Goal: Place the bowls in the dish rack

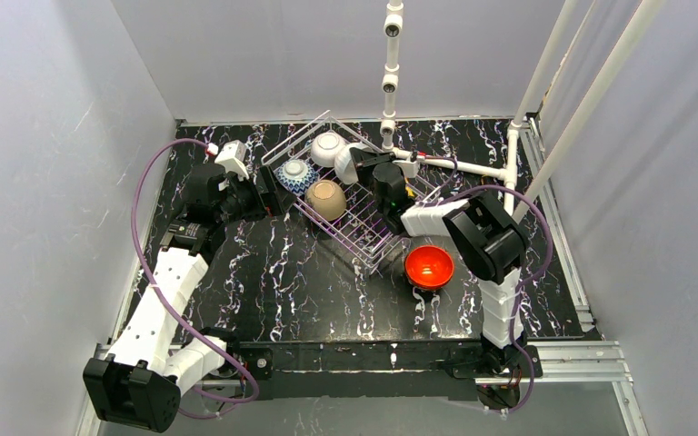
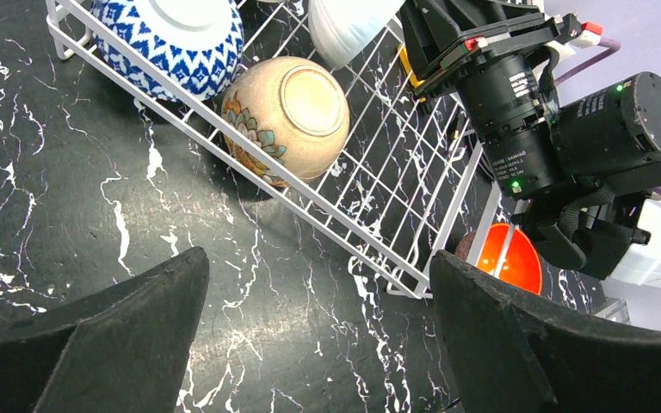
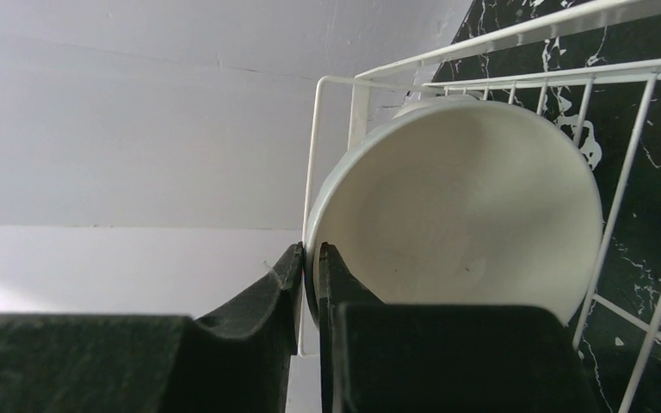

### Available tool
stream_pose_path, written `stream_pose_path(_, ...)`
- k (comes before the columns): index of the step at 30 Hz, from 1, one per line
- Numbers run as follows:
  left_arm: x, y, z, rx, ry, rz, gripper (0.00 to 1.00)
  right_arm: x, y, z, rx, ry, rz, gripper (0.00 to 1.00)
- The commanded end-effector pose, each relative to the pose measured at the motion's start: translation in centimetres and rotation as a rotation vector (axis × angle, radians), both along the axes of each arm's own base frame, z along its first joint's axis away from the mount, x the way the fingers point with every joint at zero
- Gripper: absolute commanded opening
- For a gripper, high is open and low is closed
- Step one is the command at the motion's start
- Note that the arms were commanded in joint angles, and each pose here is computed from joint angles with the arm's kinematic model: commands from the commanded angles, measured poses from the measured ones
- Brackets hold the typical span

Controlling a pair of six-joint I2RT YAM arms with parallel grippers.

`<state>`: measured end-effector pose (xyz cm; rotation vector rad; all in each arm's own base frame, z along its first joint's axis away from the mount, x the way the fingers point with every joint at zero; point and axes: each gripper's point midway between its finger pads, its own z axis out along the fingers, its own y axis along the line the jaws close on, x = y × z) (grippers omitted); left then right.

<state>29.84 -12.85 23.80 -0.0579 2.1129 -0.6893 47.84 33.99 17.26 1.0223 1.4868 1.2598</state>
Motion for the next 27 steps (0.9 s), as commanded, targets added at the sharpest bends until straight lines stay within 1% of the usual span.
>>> stream_pose_path(1,-0.4,-0.2,0.5,0.002,-0.017,-0.024,0.98,-0.6,-2.1,-4.7,-0.102,0.131,-0.060,0.17)
stream_pose_path(4,-0.4,-0.2,0.5,0.004,-0.017,-0.022,0.98,-0.7,-2.1,-5.1,-0.115,0.117,-0.047,0.16)
stream_pose_path(7,-0.4,-0.2,0.5,0.004,-0.018,-0.023,0.98,-1.4,-2.6,-6.4,-0.081,0.138,-0.050,0.16)
stream_pose_path(11,-0.4,-0.2,0.5,0.002,-0.020,-0.024,0.98,-2.0,-3.3,-6.7,-0.077,0.160,-0.069,0.19)
stream_pose_path(16,-0.4,-0.3,0.5,0.000,-0.017,-0.026,0.98,-2.2,-4.1,-5.9,-0.087,0.162,-0.099,0.22)
stream_pose_path(20,-0.4,-0.3,0.5,0.000,-0.019,-0.026,0.98,-2.4,-4.6,-5.4,-0.107,0.164,-0.113,0.28)
stream_pose_path(22,-0.4,-0.3,0.5,0.001,-0.019,-0.026,0.98,-2.4,-4.7,-5.2,-0.116,0.165,-0.114,0.34)
stream_pose_path(27,-0.4,-0.3,0.5,0.000,-0.017,-0.025,0.98,-2.8,-5.2,-4.8,-0.135,0.172,-0.124,0.42)
